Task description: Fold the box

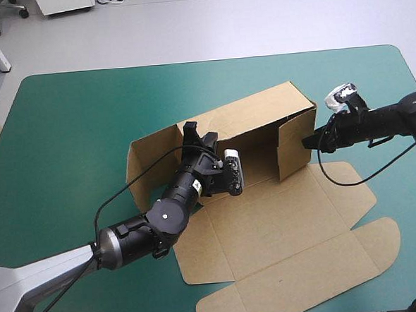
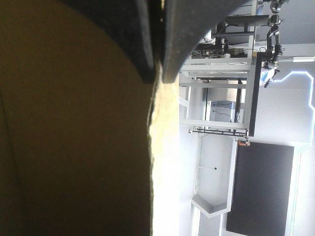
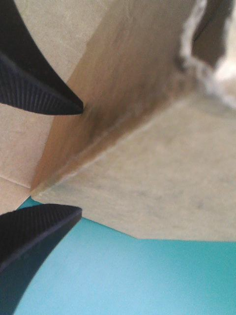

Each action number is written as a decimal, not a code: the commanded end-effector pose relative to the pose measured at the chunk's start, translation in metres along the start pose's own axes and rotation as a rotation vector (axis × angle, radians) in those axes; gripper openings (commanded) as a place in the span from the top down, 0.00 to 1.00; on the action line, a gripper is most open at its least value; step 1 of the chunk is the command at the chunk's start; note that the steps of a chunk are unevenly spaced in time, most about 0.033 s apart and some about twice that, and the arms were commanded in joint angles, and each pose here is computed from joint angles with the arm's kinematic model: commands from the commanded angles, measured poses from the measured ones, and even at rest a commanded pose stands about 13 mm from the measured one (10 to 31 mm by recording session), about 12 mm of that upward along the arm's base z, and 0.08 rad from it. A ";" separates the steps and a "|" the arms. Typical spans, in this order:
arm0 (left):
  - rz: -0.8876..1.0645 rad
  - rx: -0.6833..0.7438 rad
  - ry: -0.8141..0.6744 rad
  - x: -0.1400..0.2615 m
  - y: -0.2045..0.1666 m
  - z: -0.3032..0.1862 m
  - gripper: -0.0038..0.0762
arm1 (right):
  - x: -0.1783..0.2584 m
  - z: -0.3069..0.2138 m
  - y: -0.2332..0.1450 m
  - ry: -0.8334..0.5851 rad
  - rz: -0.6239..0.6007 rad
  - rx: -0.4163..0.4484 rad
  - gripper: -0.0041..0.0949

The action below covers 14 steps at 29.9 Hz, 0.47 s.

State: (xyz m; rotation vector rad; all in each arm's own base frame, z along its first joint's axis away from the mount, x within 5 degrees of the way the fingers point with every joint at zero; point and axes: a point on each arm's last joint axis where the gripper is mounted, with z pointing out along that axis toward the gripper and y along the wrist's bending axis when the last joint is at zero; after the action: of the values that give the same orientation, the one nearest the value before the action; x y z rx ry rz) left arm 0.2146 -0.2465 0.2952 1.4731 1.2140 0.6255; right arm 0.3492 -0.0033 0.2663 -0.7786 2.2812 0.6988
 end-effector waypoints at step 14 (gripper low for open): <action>0.032 -0.088 -0.041 -0.006 0.019 -0.008 0.96 | -0.026 -0.005 0.020 -0.112 -0.054 0.022 0.45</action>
State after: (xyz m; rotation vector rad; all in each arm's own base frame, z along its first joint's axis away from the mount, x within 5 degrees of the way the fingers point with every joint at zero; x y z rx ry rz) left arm 0.2146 -0.2465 0.2952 1.4731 1.2140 0.6255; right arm 0.3530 0.0111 0.2660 -0.8076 2.2608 0.6637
